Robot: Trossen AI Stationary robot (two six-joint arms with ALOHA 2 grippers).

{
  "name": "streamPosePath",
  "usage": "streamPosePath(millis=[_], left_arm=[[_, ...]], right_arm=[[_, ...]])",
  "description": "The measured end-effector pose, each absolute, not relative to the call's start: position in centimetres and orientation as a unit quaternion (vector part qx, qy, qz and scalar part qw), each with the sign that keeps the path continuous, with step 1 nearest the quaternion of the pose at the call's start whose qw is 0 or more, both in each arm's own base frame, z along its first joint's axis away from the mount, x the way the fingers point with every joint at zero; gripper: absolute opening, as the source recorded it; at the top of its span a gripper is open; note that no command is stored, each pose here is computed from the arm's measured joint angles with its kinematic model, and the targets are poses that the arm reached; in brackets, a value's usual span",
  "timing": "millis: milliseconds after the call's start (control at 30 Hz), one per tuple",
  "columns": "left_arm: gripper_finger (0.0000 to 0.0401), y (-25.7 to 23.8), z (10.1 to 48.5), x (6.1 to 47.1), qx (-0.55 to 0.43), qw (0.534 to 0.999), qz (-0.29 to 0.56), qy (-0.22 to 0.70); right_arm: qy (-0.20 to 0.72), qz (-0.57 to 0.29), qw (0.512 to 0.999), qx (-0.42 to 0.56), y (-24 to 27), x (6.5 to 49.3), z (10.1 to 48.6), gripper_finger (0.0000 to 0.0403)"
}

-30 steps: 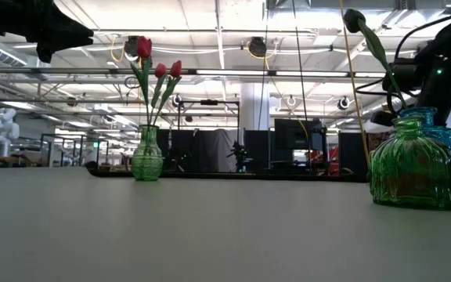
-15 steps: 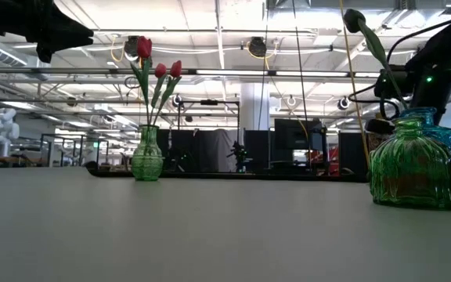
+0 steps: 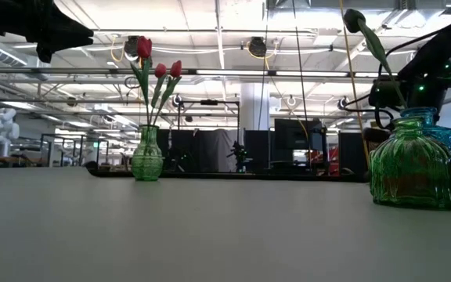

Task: Sort flowers into vase by color
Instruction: Put the right black flower into the blue vase

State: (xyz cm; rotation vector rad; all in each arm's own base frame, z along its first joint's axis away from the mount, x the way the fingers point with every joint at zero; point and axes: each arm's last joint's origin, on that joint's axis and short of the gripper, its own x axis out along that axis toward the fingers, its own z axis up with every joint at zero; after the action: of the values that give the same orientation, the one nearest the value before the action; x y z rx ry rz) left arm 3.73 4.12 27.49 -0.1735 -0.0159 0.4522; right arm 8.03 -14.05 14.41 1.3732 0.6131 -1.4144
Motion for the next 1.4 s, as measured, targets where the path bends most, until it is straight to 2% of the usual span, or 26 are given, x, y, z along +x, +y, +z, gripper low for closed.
streamPosePath(millis=[167, 500, 900, 1167, 1400], left_arm=[[0.0118, 4.1, 27.5, 3.7, -0.086, 0.971, 0.224, -0.008], [0.0118, 4.1, 27.5, 3.7, -0.086, 0.971, 0.224, -0.008], [0.0118, 4.1, 27.5, 3.7, -0.086, 0.971, 0.224, -0.008], [0.0118, 4.1, 27.5, 3.7, -0.086, 0.971, 0.224, -0.008], [0.0118, 4.1, 27.5, 3.7, -0.086, 0.971, 0.224, -0.008]], right_arm=[[0.259, -0.586, 0.517, 0.567, -14.1, 8.0, 14.4, 0.0103], [0.267, -0.582, 0.525, 0.560, -14.0, 8.0, 14.4, 0.0008], [0.270, -0.586, 0.545, 0.535, -13.7, 7.7, 15.8, 0.0002], [0.286, -0.639, 0.546, 0.461, -13.4, 7.0, 21.0, 0.0001], [0.254, -0.666, 0.584, 0.389, -12.6, 6.2, 25.9, 0.0000]])
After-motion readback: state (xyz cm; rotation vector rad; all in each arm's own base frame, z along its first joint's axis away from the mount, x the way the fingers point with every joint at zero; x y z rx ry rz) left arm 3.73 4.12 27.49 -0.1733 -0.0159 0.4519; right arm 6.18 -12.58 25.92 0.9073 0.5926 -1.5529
